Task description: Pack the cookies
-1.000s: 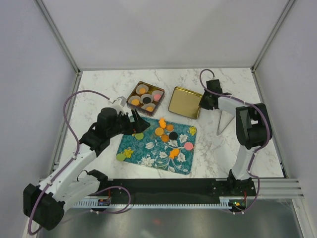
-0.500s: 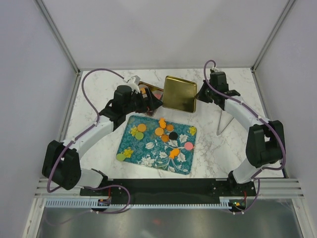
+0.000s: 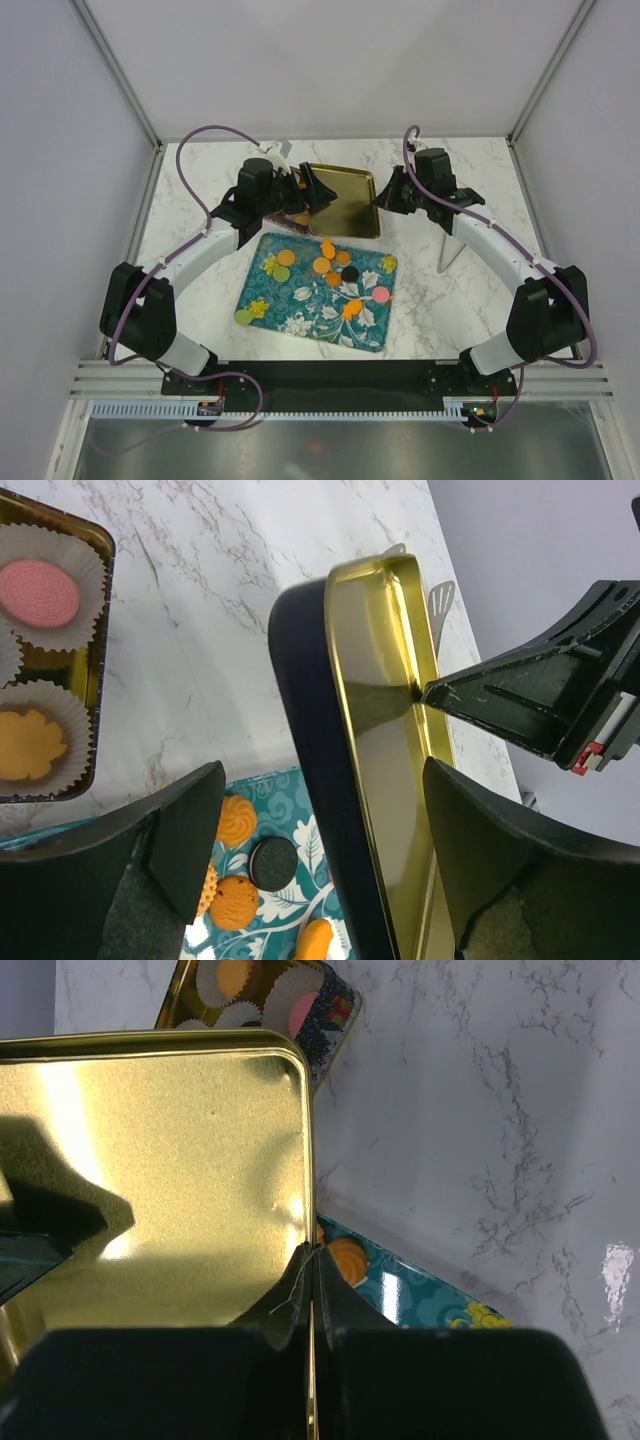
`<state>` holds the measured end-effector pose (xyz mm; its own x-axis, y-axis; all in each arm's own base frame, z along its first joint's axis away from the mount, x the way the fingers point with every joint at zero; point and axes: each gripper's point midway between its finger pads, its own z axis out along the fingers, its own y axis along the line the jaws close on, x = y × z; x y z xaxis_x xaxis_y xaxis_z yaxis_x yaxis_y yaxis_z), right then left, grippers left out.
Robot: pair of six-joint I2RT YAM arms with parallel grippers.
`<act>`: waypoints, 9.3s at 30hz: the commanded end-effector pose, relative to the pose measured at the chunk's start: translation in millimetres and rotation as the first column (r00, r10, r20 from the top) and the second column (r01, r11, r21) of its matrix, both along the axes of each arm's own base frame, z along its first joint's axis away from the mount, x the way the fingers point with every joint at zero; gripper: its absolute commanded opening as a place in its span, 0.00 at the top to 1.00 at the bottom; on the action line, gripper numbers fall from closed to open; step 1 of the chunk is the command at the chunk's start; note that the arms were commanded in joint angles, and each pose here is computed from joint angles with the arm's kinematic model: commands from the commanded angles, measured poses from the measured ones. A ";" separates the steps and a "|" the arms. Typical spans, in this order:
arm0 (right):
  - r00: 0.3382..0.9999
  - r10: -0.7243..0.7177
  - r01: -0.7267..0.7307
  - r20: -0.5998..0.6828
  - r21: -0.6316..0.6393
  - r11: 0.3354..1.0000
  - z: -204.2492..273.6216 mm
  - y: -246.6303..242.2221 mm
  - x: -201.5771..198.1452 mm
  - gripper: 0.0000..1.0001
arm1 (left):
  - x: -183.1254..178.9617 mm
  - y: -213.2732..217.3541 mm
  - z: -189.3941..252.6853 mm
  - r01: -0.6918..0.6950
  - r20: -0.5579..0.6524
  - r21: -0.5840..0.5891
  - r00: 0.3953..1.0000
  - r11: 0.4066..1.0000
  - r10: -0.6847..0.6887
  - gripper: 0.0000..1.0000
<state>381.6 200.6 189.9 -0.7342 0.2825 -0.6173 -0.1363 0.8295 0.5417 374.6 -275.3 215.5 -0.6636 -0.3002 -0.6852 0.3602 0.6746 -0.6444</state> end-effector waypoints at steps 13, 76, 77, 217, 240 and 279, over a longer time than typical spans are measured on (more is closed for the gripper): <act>0.996 0.047 -0.046 0.073 -0.013 0.999 21.3 7.2 -11.6 0.99 | -15.7 -9.8 44.0 0.073 0.020 -0.102 0.997 0.992 -0.071 0.50; 0.616 0.697 0.181 0.366 -0.927 0.328 32.9 117.3 -148.3 0.19 | -40.2 28.3 18.6 0.120 -0.298 -0.005 0.948 0.993 -0.116 0.98; 0.628 0.686 0.189 0.367 -0.927 0.323 32.8 115.1 -141.8 0.20 | -41.3 28.3 19.6 0.123 -0.295 -0.008 0.948 0.992 -0.119 0.98; 0.892 0.444 -0.354 0.084 0.740 0.572 -45.8 135.6 81.8 0.93 | 117.3 123.3 -81.6 -0.171 -0.306 -0.051 0.941 0.984 0.147 0.21; 0.907 0.420 -0.302 0.032 0.744 0.596 -64.4 124.6 87.2 0.73 | 107.9 96.8 -118.5 -0.057 -0.387 -0.056 0.922 0.997 0.030 0.23; 0.964 0.234 -0.129 -0.127 0.544 0.829 -104.0 44.9 83.7 0.49 | 107.1 81.3 -126.4 0.006 -0.406 0.036 0.914 0.999 0.009 0.26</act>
<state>456.1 250.6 68.8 -0.9109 0.3868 -0.1435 -0.0252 0.2952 0.9551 478.4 -190.5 88.4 -0.8861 -0.3259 -0.3295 0.0235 0.6785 -0.7342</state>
